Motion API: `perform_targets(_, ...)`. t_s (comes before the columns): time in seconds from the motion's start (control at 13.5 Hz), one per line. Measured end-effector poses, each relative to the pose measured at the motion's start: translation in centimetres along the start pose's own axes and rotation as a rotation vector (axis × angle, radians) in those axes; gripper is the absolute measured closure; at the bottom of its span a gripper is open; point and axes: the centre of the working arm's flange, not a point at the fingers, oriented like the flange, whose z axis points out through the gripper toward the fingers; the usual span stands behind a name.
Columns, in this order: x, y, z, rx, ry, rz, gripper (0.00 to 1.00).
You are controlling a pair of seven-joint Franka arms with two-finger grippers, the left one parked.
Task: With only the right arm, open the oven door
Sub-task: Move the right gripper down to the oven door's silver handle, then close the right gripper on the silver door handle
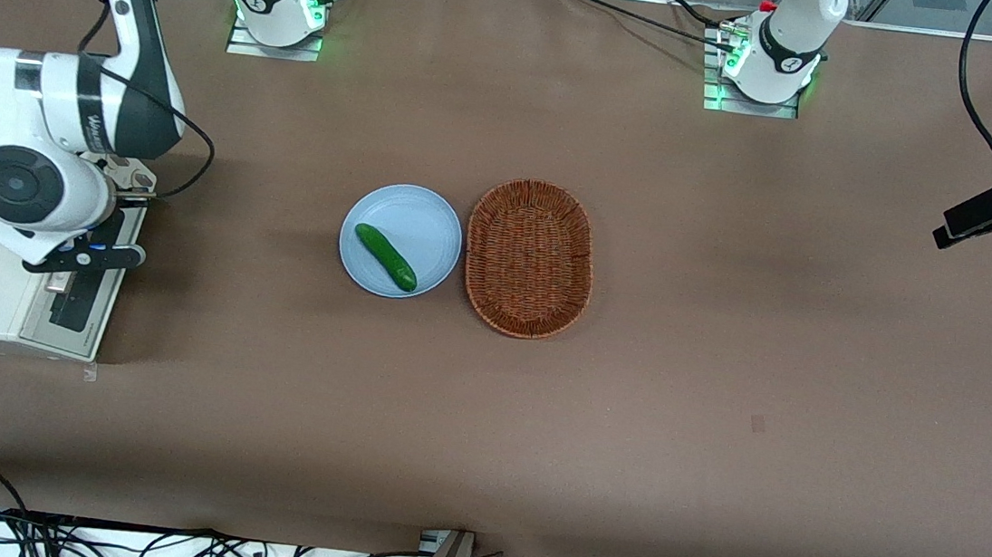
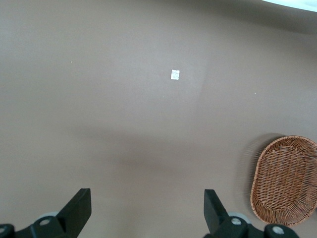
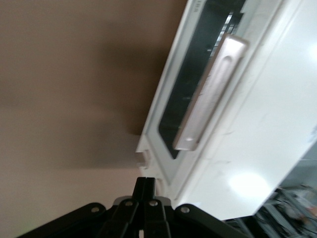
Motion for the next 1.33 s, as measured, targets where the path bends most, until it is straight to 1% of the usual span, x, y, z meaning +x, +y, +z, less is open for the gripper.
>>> perform_targets(0.07,0.4,-0.2,0.3,-0.034,-0.005,-0.002,0.99)
perform_targets(0.15,0.7,-0.4,0.5,-0.059,-0.007,-0.006,0.99)
perform_targets(0.3,1.0,-0.4,0.7,-0.094,0.000,-0.012,0.99)
perform_targets(0.44,1.5,-0.1,1.2,-0.116,0.006,-0.014,0.99)
perform_targets(0.66,2.4,0.5,2.8,-0.121,0.003,-0.013,0.99)
perform_targets(0.81,3.1,1.3,4.4,-0.136,0.000,-0.010,0.99)
perform_targets(0.96,3.4,2.1,5.4,-0.137,0.001,-0.005,0.99)
perform_targets(1.33,3.6,2.4,5.6,-0.135,0.008,-0.006,0.99)
